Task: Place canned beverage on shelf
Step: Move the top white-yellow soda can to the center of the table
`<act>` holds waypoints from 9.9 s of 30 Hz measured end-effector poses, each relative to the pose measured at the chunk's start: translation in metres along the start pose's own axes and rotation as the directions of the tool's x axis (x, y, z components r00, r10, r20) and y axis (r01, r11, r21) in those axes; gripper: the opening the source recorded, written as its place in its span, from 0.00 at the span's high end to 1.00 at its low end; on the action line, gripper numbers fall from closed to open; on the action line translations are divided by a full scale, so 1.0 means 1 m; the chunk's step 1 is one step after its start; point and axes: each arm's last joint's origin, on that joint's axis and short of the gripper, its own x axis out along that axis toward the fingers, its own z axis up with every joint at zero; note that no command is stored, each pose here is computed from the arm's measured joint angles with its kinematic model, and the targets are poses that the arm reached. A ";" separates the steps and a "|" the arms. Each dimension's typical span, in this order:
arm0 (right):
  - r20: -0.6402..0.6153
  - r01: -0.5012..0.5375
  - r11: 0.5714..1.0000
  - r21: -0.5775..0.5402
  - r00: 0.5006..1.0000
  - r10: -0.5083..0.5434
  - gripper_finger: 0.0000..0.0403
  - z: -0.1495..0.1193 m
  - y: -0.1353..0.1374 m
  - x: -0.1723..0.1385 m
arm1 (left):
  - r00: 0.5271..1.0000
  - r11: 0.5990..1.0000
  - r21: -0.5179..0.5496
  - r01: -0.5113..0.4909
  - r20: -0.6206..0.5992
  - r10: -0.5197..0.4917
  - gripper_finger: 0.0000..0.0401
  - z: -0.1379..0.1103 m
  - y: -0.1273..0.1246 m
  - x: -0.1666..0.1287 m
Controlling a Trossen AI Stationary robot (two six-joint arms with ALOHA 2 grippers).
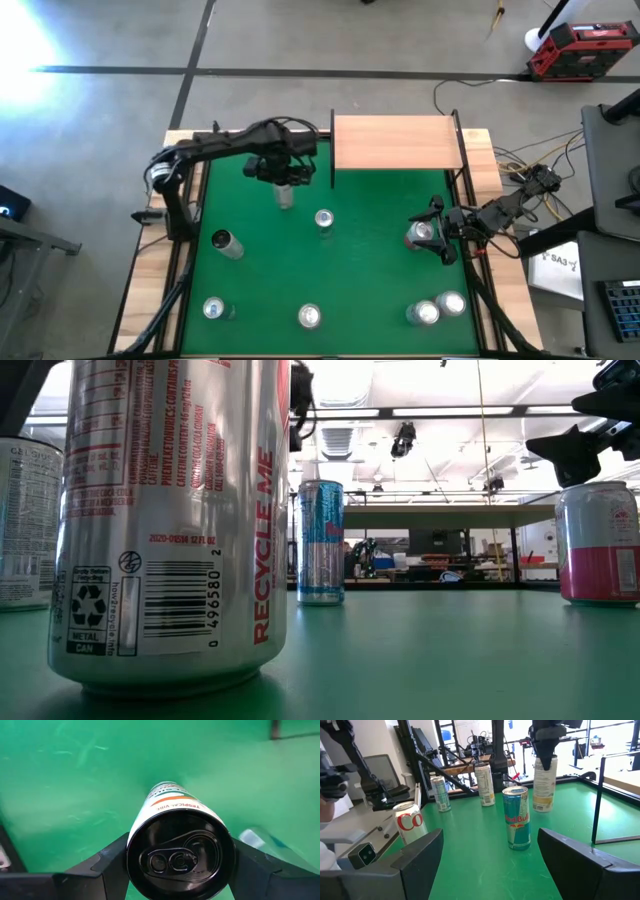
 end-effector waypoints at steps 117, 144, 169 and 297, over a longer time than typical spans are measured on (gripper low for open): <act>0.001 0.000 1.000 0.000 1.000 0.000 0.22 0.000 0.000 0.000 | 0.997 0.770 -0.634 0.074 0.034 -0.068 0.31 -0.070 -0.053 0.013; 0.000 0.000 1.000 0.000 1.000 0.000 0.22 0.000 0.000 0.000 | 0.998 0.935 -0.355 0.025 0.065 -0.002 0.02 -0.085 -0.050 0.012; 0.001 0.000 1.000 0.001 1.000 0.000 0.22 0.000 0.000 0.000 | 0.993 0.993 -0.114 -0.024 0.109 0.036 0.32 -0.083 -0.047 0.014; 0.001 0.000 1.000 0.000 1.000 0.000 0.22 0.000 0.000 0.000 | 0.995 0.882 -0.462 -0.097 -0.063 0.076 0.00 -0.065 -0.076 0.014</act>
